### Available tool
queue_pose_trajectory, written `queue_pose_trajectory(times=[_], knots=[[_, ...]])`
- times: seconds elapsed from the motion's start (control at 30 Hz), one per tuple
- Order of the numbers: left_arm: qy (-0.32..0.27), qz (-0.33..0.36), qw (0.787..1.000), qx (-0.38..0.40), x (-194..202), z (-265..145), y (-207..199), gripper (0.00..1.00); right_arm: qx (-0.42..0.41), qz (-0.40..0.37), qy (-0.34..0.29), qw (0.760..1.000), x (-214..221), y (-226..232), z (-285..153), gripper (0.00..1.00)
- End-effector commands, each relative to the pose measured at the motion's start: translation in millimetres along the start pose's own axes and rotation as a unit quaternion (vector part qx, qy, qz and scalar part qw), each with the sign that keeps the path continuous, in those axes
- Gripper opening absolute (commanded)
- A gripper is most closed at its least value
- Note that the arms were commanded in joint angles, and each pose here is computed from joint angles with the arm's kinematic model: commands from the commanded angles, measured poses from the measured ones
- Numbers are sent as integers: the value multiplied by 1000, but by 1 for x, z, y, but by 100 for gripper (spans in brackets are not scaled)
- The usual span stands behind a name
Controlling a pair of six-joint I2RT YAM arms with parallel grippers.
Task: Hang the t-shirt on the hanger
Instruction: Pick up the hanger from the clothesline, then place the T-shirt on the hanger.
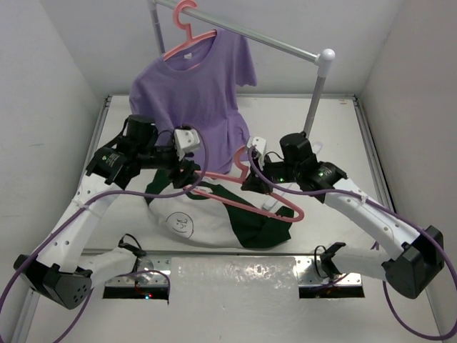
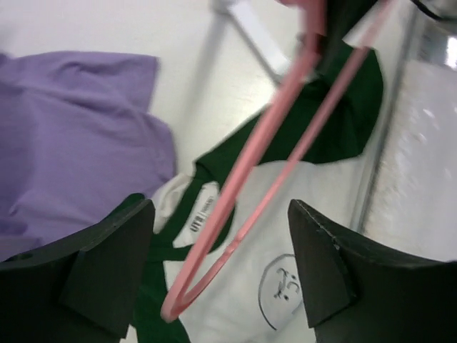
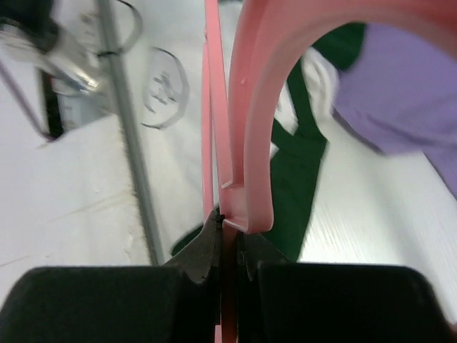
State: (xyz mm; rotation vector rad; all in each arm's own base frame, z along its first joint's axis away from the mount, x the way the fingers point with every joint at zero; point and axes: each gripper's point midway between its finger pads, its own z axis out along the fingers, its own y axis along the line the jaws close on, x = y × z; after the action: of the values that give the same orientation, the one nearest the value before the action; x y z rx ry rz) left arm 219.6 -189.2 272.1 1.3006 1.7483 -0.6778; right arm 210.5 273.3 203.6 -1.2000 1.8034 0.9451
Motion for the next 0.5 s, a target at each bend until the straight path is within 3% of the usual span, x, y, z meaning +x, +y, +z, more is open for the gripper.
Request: queue_pose_trajectory(times=[0.0,0.1,0.13,0.3,0.33,0.47], knots=[[-47,-39,989,-135,-32,-5,55,76,94,22,42,994,24,-26,-13,0],[-61,-97,963,-243,-40,-17,97,82,162,51,76,982,49,-46,-20,0],[-40,-115,955,-270,-28,-13,111,82,182,52,83,979,53,-51,-24,0],[124,-175,930,-298,58,8,125,60,268,79,90,956,68,-68,-46,0],[170,-181,922,-298,84,12,123,59,278,82,89,953,70,-69,-50,0],[262,-191,903,-283,137,17,110,61,285,86,85,951,70,-67,-54,0]])
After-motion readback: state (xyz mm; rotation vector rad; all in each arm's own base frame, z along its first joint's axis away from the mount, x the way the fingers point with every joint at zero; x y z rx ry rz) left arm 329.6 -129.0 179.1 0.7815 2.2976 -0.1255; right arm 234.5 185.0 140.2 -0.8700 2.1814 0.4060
